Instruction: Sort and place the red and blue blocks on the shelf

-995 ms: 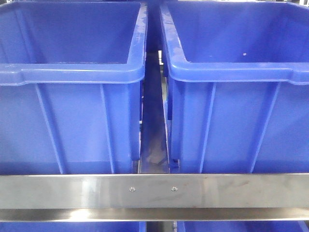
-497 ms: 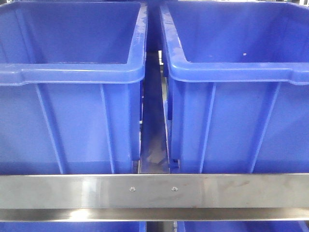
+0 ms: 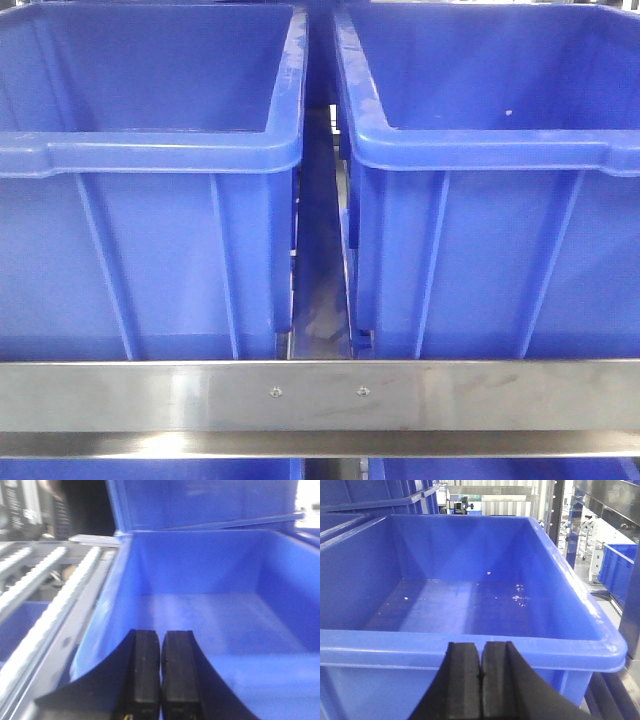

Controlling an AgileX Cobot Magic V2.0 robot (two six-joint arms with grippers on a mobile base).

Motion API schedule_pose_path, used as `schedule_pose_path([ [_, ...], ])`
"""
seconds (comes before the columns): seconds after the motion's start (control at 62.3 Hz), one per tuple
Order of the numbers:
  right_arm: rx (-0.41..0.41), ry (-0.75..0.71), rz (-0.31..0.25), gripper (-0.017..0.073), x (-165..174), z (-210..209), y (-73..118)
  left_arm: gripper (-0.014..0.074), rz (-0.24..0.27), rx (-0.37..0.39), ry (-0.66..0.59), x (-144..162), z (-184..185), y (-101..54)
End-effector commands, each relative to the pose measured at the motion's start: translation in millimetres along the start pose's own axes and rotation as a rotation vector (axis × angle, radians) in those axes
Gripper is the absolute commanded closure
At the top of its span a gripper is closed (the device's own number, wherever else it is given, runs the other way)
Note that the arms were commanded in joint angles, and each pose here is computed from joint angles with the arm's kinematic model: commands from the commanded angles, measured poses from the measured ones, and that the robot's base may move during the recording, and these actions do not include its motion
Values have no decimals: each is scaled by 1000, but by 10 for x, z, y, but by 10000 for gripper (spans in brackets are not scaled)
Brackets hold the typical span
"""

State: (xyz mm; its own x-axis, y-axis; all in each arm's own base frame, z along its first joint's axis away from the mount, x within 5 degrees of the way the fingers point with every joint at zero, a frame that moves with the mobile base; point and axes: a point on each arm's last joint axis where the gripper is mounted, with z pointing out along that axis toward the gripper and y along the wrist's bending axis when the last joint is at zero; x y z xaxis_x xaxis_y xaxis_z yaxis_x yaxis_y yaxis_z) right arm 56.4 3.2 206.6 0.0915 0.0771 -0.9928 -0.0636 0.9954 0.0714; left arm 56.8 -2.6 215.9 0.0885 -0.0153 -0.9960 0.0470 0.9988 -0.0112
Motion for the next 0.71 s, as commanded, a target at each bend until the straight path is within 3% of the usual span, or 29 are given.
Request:
schedule_pose_path([
  [0.0, -2, -140, -2, 503, -172, -30, 6, 469, -18, -16, -75, -3, -20, 15],
  [0.064, -2, -140, -2, 503, -172, -30, 6, 469, -49, -7, -20, 110, -25, 7],
  [0.401, -2, -137, -2, 503, -169, -29, 6, 469, -9, -4, -20, 107, -23, 5],
  [0.69, -2, -137, -2, 503, -169, -29, 6, 469, -9, -4, -20, 107, -23, 5],
])
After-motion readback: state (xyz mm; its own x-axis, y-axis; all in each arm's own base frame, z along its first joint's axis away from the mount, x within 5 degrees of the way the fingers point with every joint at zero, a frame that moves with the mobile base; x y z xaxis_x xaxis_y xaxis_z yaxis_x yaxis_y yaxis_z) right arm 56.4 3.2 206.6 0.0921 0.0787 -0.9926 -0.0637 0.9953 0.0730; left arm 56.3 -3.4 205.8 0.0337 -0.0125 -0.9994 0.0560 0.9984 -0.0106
